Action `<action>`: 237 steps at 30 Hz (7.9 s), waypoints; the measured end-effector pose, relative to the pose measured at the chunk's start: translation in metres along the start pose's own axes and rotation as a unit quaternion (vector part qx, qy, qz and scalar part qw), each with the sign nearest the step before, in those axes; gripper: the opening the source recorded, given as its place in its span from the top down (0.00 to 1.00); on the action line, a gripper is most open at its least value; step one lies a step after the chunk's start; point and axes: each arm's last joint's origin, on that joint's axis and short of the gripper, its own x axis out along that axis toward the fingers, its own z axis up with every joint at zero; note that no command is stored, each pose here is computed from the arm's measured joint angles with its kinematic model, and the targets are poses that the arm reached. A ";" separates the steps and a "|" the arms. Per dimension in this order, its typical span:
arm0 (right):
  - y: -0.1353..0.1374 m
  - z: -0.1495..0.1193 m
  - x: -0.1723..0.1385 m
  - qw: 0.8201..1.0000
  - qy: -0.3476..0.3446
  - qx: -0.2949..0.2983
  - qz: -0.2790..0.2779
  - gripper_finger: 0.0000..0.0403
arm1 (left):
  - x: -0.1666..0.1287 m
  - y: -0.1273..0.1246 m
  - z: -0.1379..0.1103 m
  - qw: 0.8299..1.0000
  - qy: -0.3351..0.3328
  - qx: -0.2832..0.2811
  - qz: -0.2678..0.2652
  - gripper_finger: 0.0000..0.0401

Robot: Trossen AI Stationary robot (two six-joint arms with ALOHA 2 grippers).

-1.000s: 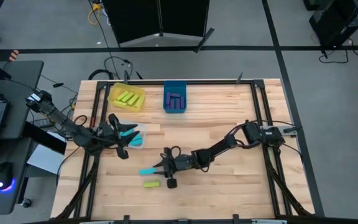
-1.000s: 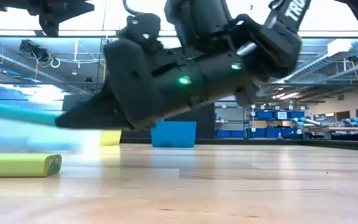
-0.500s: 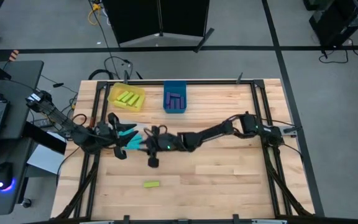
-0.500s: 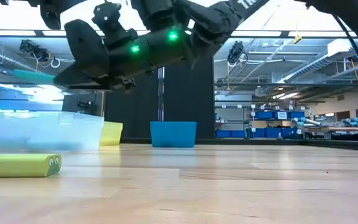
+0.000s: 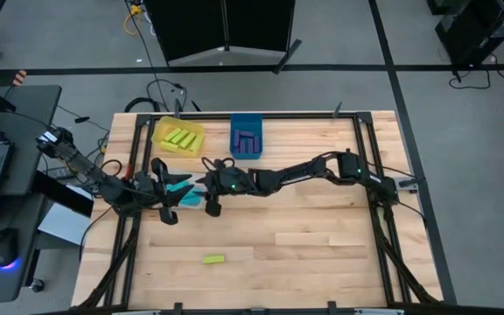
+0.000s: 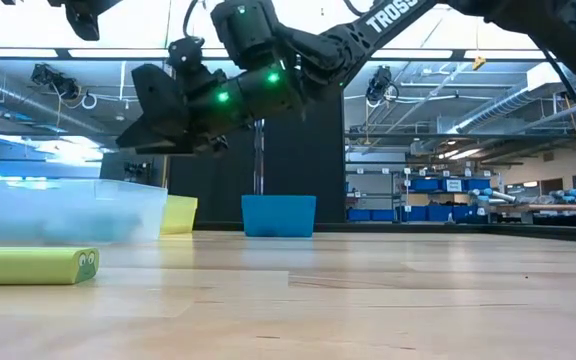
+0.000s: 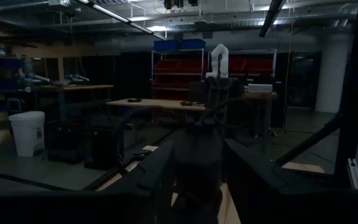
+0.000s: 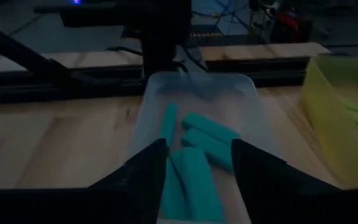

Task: Sort blocks
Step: Put the green block into the yellow bin, then return to Home Position

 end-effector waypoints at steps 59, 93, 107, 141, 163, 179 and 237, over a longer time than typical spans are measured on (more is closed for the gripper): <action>-0.013 -0.057 -0.252 0.967 -0.201 0.048 -0.147 0.44 | 0.039 -0.151 -0.133 0.795 0.600 0.018 -0.090 0.33; -0.009 -0.057 -0.252 0.967 -0.200 0.057 -0.145 0.44 | 0.067 -0.165 -0.122 0.850 0.507 0.092 -0.114 0.74; -0.009 -0.057 -0.252 0.967 -0.201 0.052 -0.146 0.44 | 0.117 -0.063 -0.025 0.921 0.315 0.121 0.193 0.74; -0.003 -0.057 -0.253 0.970 -0.201 0.051 -0.128 0.44 | 0.097 0.187 -0.056 0.810 0.359 -0.054 0.460 0.74; 0.010 -0.051 -0.261 0.969 -0.217 0.059 -0.100 0.44 | 0.102 0.164 -0.033 0.880 0.332 -0.032 0.339 0.42; 0.012 -0.019 -0.340 0.983 -0.168 -0.031 -0.069 0.80 | 0.034 0.075 0.025 0.986 0.156 0.027 0.055 0.83; -0.013 -0.127 -0.411 0.976 -0.188 -0.031 0.103 0.99 | -0.030 0.061 -0.082 0.991 0.086 0.008 -0.103 0.99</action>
